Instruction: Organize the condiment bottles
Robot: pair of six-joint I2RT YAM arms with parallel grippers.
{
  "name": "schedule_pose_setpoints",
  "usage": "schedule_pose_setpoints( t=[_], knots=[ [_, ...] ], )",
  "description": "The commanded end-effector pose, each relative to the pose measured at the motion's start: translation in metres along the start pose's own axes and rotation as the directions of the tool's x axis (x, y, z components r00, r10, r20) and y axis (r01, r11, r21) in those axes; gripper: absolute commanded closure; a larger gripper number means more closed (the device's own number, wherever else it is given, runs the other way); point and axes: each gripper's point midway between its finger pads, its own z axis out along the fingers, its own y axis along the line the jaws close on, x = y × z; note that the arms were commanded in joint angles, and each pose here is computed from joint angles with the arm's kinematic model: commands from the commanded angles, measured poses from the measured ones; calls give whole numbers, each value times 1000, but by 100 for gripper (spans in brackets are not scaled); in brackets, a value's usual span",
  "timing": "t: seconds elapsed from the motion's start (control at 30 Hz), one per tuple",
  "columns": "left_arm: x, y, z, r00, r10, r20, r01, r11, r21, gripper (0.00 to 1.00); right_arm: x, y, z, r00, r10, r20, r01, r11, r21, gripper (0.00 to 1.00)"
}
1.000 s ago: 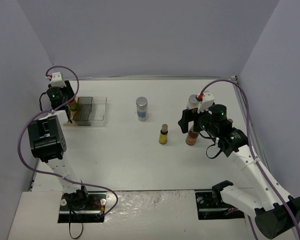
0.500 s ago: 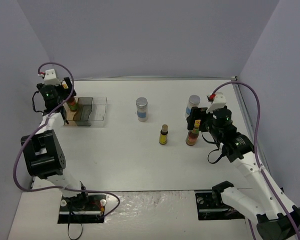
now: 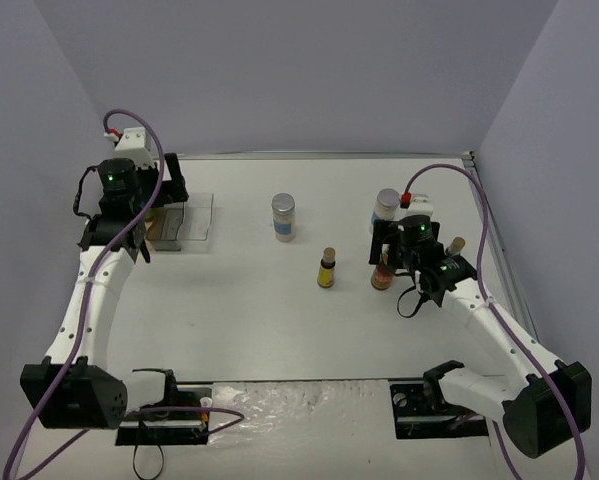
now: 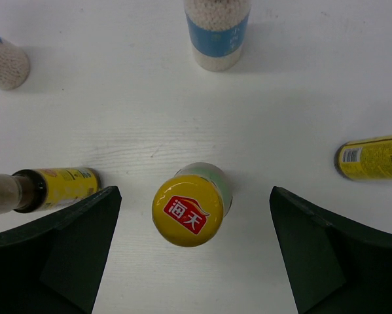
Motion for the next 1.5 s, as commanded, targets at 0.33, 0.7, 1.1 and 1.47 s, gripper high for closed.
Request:
schedule_pose_setpoints(
  t=[0.33, 0.7, 1.1, 1.47],
  knots=[
    [15, -38, -84, 1000, 7, -7, -6, 995, 103, 3, 4, 7, 32, 995, 42, 93, -42, 999, 1, 28],
    [26, -39, -97, 999, 18, -37, -14, 993, 116, 3, -2, -6, 29, 982, 40, 182, -48, 998, 45, 65],
    [35, -39, -107, 998, 19, -54, -12, 992, 122, 3, -68, 0, -11, 945, -23, 325, 17, 1000, 20, 100],
    [39, -38, -115, 997, 31, -67, -22, 991, 131, 3, -171, 86, -50, 886, -109, 450, 229, 948, -221, 100]
  ],
)
